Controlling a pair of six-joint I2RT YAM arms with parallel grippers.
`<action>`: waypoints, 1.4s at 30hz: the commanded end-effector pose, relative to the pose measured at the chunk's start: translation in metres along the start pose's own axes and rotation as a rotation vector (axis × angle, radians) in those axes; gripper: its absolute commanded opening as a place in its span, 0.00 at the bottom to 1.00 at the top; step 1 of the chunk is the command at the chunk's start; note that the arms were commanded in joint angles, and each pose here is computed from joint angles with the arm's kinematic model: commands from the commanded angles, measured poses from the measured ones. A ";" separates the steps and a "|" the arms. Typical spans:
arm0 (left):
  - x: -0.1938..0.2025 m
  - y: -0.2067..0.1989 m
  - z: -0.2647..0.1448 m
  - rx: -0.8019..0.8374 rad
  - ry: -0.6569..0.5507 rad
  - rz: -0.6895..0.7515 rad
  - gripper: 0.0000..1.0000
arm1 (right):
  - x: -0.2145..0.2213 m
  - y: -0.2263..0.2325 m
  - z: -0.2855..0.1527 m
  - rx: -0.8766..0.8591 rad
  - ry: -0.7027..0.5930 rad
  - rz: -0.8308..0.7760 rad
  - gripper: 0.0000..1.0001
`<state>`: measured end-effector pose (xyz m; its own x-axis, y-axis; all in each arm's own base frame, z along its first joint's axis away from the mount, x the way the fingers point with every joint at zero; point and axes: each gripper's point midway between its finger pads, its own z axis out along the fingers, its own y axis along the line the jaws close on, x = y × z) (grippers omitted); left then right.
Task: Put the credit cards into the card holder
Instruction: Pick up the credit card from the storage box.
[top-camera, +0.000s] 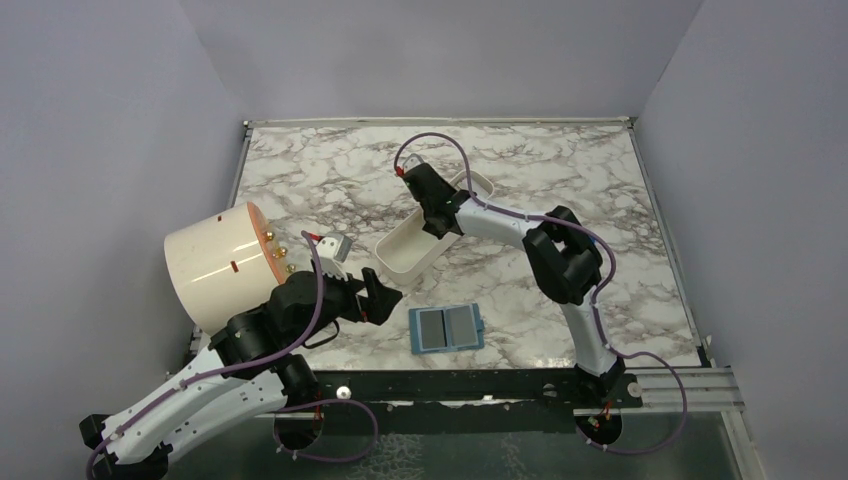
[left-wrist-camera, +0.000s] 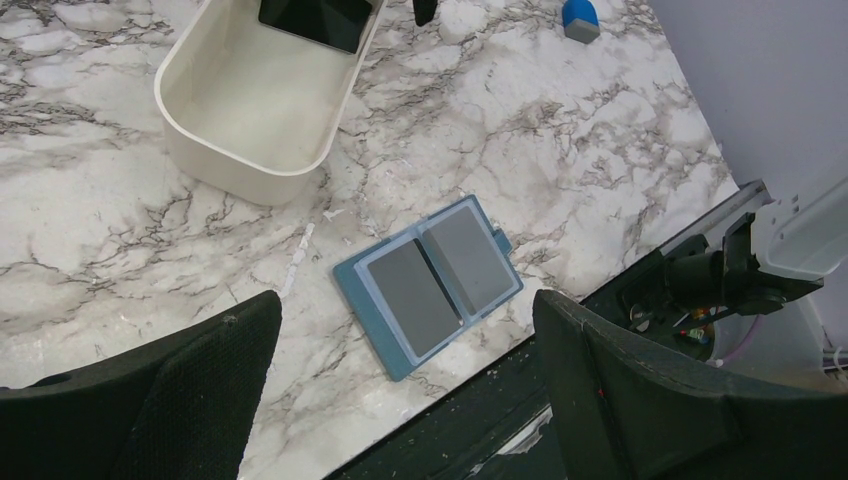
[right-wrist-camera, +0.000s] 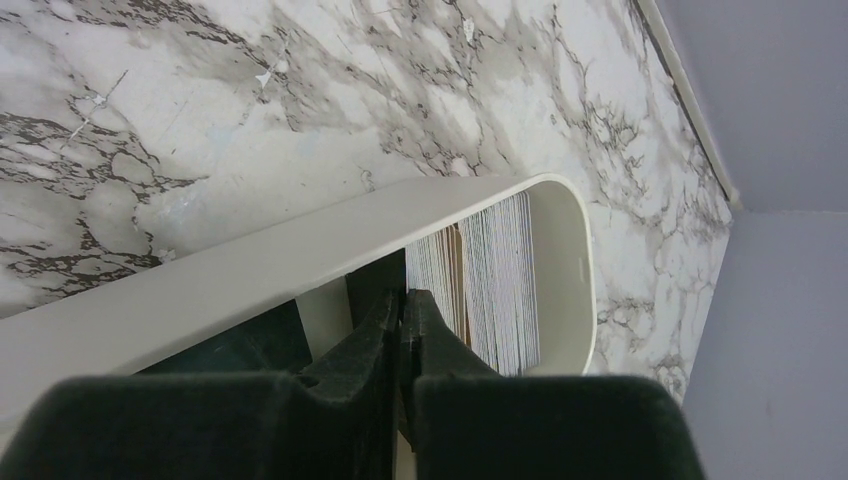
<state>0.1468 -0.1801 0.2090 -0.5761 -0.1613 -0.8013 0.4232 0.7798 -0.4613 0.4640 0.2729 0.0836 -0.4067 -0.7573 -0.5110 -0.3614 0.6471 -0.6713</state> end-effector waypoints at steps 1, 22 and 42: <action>0.002 0.006 0.002 -0.027 -0.001 0.009 0.99 | -0.020 -0.026 -0.016 0.003 -0.055 0.060 0.01; 0.008 0.006 0.006 -0.031 0.024 0.009 0.96 | -0.029 -0.022 -0.048 -0.157 -0.115 0.139 0.01; 0.038 -0.012 0.032 0.059 0.105 -0.128 0.84 | -0.038 -0.010 -0.106 -0.387 -0.227 0.440 0.01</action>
<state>0.1456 -0.1964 0.1739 -0.6585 -0.1464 -0.7382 0.3844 0.7779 -0.4971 0.4035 0.2909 0.1503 -0.4023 -0.5068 -0.7624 -0.4828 0.8250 -0.2937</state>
